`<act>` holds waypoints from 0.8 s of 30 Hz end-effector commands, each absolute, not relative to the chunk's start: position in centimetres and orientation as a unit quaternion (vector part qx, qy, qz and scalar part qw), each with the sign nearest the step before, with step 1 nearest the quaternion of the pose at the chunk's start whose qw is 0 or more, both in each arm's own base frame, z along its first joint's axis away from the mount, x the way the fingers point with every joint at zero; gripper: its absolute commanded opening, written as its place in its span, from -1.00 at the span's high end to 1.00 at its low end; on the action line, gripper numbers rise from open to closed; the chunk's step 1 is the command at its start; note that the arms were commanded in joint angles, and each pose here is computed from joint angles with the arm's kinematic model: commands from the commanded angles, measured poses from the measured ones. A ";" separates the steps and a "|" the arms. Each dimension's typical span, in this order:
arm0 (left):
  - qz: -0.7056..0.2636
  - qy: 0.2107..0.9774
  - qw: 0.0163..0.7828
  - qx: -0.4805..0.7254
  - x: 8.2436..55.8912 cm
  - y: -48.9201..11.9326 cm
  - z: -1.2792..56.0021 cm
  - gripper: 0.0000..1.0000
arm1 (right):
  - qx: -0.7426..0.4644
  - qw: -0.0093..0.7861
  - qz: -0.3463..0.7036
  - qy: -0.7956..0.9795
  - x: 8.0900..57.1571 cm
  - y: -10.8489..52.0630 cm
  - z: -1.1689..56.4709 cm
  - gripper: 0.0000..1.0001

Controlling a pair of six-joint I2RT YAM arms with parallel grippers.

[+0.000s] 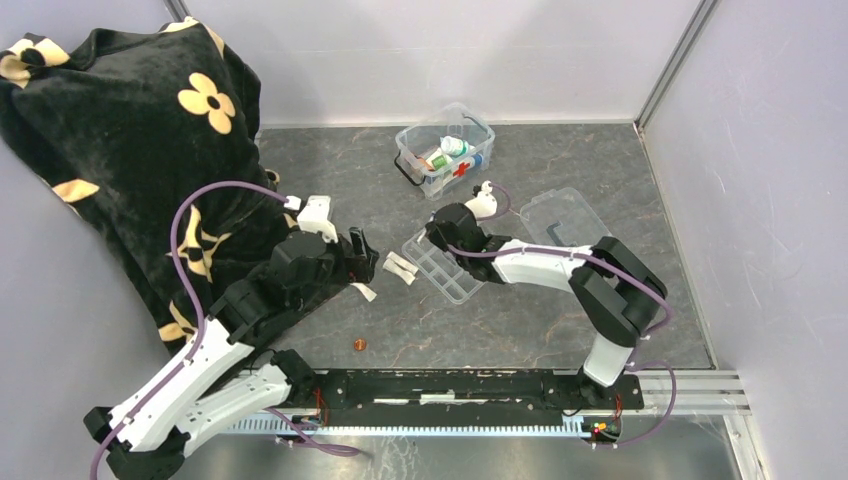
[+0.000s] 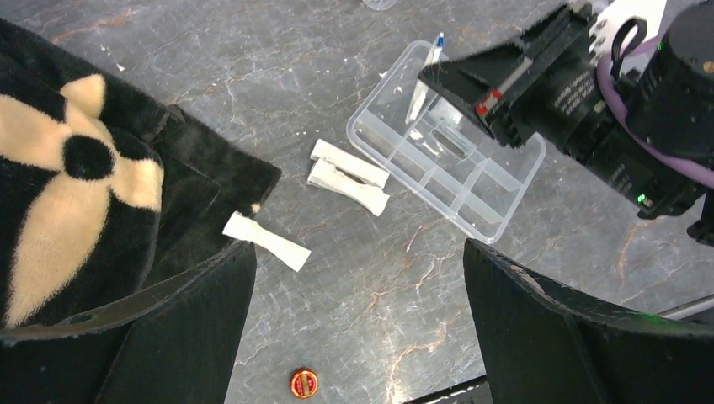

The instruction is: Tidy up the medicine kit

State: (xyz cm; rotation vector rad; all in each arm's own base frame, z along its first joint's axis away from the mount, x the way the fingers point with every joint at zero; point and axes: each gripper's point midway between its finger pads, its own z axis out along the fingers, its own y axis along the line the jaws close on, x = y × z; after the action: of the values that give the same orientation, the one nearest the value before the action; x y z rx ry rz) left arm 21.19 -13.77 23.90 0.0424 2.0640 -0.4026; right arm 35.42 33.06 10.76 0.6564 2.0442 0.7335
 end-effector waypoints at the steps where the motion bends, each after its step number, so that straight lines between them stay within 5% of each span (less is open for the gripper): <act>1: -0.170 0.848 0.501 -0.001 21.2 -13.4 25.1 -0.96 | 0.313 0.430 0.298 0.792 38.0 33.2 11.3 1.00; 11: -0.155 0.855 0.494 0.006 21.3 -13.3 24.4 -0.97 | 0.320 0.418 0.272 0.806 38.7 32.5 8.8 0.92; 17: -0.155 0.860 0.486 0.011 21.4 -13.6 24.0 -0.97 | 0.311 0.414 0.278 0.809 38.9 32.8 8.6 0.54; 24: -0.171 0.870 0.462 -0.008 21.1 -14.4 23.0 -0.98 | 0.285 0.431 0.286 0.807 38.8 32.0 10.8 0.35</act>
State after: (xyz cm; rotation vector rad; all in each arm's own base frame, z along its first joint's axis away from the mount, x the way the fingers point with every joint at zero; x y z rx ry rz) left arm 21.18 -13.80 22.24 0.0602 2.1345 -0.3538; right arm 38.17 31.82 7.37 0.7519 2.0724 0.6576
